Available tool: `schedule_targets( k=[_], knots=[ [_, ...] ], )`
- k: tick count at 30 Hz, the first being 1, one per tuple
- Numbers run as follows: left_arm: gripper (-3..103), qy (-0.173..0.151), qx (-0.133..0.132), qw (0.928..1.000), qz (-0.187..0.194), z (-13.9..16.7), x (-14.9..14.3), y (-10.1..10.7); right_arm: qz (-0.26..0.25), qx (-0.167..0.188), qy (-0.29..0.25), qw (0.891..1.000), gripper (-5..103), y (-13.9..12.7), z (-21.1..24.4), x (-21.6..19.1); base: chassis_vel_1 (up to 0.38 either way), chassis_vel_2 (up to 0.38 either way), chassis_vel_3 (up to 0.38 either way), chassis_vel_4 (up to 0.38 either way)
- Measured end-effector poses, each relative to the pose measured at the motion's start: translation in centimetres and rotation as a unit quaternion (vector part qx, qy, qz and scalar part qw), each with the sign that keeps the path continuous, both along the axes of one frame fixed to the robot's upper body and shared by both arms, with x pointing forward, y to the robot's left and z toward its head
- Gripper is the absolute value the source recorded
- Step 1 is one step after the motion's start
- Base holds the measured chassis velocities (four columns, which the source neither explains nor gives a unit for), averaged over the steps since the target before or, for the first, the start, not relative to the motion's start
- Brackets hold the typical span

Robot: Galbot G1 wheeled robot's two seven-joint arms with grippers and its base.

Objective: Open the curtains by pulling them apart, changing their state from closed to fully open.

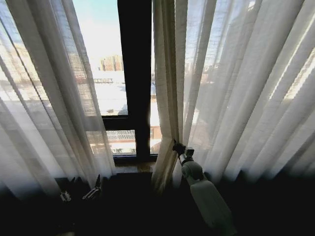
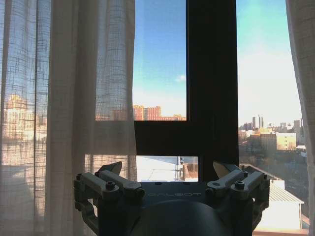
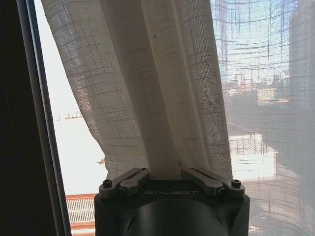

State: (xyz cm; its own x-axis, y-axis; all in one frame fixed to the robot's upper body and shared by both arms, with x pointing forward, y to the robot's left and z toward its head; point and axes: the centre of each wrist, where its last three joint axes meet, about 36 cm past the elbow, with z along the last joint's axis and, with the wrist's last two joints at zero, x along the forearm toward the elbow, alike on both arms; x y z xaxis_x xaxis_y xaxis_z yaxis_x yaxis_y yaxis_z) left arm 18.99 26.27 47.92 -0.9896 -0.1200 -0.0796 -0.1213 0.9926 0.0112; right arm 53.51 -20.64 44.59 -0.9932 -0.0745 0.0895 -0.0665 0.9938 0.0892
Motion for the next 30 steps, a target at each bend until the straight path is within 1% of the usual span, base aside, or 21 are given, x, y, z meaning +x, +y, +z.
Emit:
schedule_targets(
  k=[13, 30],
  knots=[
    [100, 0.001, 0.001, 1.0000, 0.004, -0.4, -0.6, 0.0, -0.009, 0.000, -0.001, 1.000, 0, -0.9, 0.1, -0.1, -0.348, -0.352, 0.346, 0.348],
    [100, 0.002, 0.001, 1.0000, 0.005, -0.6, -0.5, 0.0, -0.017, 0.000, 0.002, 1.000, 0, -1.7, 0.0, -0.2, -0.351, -0.356, 0.363, 0.362]
  ],
)
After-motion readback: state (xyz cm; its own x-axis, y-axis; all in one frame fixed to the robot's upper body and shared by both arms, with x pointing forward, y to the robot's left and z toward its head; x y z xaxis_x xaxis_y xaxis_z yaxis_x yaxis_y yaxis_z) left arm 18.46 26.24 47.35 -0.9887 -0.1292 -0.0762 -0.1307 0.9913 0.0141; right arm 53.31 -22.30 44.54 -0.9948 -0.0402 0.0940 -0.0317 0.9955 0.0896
